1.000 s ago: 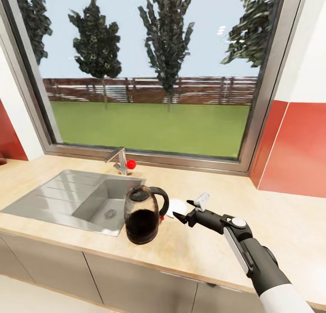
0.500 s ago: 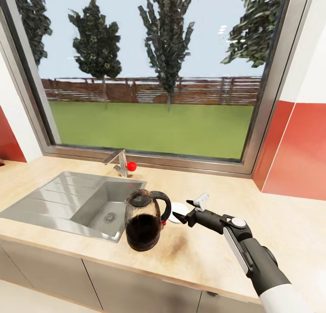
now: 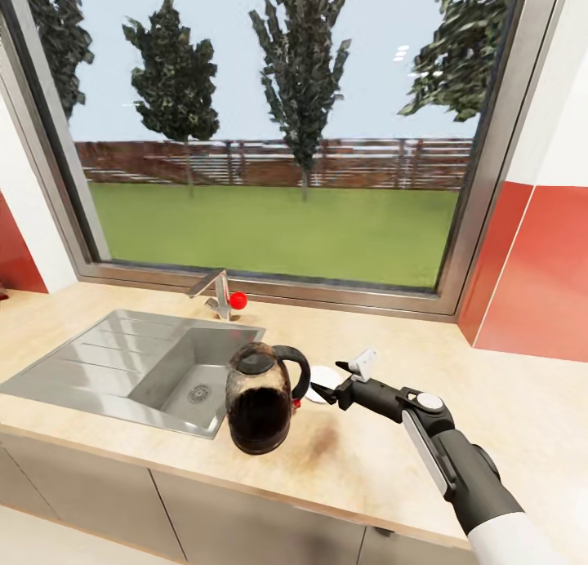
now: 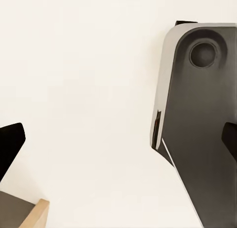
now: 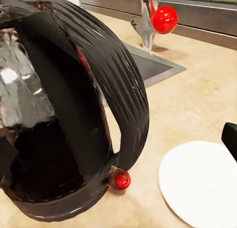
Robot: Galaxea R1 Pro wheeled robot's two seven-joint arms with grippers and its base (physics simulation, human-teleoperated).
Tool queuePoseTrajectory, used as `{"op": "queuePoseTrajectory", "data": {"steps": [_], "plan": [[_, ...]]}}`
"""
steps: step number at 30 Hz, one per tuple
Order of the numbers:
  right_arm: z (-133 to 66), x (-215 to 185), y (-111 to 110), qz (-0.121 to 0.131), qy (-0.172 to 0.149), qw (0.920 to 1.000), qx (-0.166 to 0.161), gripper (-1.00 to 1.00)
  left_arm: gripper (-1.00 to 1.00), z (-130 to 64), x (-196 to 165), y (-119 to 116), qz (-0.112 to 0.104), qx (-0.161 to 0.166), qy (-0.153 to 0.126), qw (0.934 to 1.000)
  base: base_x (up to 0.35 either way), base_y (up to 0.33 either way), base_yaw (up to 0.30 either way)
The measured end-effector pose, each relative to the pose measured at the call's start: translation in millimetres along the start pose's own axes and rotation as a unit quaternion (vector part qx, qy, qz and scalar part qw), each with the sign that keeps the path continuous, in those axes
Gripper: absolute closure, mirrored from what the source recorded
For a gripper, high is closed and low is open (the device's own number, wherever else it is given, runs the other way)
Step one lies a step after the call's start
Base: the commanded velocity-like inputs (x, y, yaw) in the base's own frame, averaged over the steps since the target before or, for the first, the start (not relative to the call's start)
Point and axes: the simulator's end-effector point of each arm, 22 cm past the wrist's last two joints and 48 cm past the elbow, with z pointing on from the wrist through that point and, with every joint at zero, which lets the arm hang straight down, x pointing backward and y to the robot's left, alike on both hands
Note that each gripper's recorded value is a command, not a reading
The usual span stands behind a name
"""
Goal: Set up a coffee station on the kitchen countertop: keep the coffee maker on the countertop, move the bottle of coffee from the kitchen shelf to the counter next to the coffee maker, place a paper coffee filter on top of the coffee maker, put the saucer next to the coffee maker with the coffee cup on the saucer, and place the electric kettle next to the coffee maker.
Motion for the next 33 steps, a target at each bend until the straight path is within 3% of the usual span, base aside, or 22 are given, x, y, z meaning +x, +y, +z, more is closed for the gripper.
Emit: {"op": "queuePoseTrajectory", "data": {"steps": [25,33], "plan": [[1.2,0,1,0.001,-0.001,1.0,0.0,-1.0,-1.0,0.0,0,0,0.001,0.0,0.0,1.0,0.035,0.048,0.0],[2.4,15,-2,0.013,0.012,0.9998,0.001,-1.0,-1.0,0.0,0,0,0.001,0.0,0.001,1.0,0.117,0.0,0.0]]}}
